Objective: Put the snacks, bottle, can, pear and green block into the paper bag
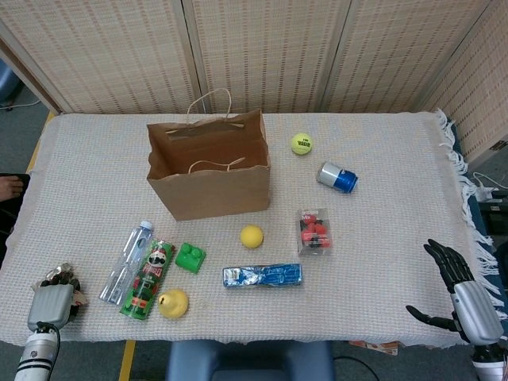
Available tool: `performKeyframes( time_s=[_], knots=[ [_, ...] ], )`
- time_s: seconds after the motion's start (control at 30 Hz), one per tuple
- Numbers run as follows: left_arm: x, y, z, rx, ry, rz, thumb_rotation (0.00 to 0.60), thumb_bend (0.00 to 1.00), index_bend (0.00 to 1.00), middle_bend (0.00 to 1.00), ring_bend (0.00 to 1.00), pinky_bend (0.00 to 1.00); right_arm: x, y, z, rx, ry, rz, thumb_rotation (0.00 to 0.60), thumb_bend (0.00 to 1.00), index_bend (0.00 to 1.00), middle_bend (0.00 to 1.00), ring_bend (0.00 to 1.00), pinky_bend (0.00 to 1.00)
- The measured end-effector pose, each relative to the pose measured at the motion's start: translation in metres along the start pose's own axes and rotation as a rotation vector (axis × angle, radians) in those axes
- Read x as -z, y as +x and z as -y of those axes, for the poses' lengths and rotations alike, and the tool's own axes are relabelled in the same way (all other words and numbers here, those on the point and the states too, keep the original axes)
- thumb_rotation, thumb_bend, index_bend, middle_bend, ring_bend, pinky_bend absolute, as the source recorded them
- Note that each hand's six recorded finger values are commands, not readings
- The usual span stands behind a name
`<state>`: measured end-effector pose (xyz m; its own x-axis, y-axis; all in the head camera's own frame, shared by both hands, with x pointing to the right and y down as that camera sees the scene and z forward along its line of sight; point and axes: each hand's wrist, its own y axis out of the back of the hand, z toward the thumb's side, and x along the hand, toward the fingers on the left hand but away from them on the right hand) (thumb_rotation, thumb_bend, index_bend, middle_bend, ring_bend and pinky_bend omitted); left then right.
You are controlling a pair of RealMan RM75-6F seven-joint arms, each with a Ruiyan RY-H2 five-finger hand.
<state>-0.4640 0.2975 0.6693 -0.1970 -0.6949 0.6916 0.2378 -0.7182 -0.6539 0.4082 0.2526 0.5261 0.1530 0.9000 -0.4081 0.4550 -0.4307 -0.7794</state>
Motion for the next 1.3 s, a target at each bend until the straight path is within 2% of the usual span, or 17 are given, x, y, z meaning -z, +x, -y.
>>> performKeyframes(
  time_s=[0.2, 0.37, 0.6, 0.73, 0.83, 0.97, 1.1, 1.3],
  knots=[
    [-0.001, 0.002, -0.026, -0.121, -0.048, 0.0, 0.6, 0.74, 0.77, 0.73, 0.75, 0.93, 0.0, 0.001, -0.001, 0.001, -0.002, -0.003, 0.6, 0.0, 0.0, 0.0, 0.0, 0.0],
    [-0.002, -0.002, -0.059, -0.224, -0.185, -0.011, 0.6, 0.75, 0.77, 0.73, 0.75, 0.93, 0.001, 0.0, -0.001, 0.001, -0.001, -0.004, 0.6, 0.0, 0.0, 0.0, 0.0, 0.0],
    [0.006, -0.01, -0.124, -0.418, -0.473, -0.017, 0.6, 0.74, 0.77, 0.73, 0.75, 0.92, 0.001, 0.0, -0.001, 0.003, -0.001, -0.005, 0.6, 0.0, 0.0, 0.0, 0.0, 0.0],
    [0.006, -0.016, -0.166, -0.517, -0.69, 0.013, 0.6, 0.74, 0.77, 0.73, 0.75, 0.92, 0.0, 0.001, 0.0, -0.001, 0.001, -0.006, 0.6, 0.0, 0.0, 0.0, 0.0, 0.0],
    [0.008, -0.02, -0.19, -0.57, -0.798, 0.034, 0.6, 0.74, 0.77, 0.73, 0.75, 0.91, 0.0, 0.001, 0.0, -0.002, 0.003, -0.007, 0.6, 0.0, 0.0, 0.0, 0.0, 0.0],
    [0.006, -0.017, -0.211, -0.593, -0.869, 0.052, 0.6, 0.74, 0.76, 0.72, 0.75, 0.91, -0.001, 0.001, 0.002, -0.009, 0.006, -0.012, 0.6, 0.0, 0.0, 0.0, 0.0, 0.0],
    [-0.013, 0.0, -0.253, -0.574, -0.967, 0.101, 0.6, 0.74, 0.76, 0.72, 0.75, 0.9, -0.002, 0.0, 0.005, -0.015, 0.02, -0.019, 0.6, 0.0, 0.0, 0.0, 0.0, 0.0],
    [-0.065, 0.023, -0.325, -0.563, -0.986, 0.241, 0.6, 0.74, 0.76, 0.72, 0.75, 0.9, -0.001, -0.001, 0.007, -0.023, 0.025, -0.015, 0.6, 0.0, 0.0, 0.0, 0.0, 0.0]
  ],
)
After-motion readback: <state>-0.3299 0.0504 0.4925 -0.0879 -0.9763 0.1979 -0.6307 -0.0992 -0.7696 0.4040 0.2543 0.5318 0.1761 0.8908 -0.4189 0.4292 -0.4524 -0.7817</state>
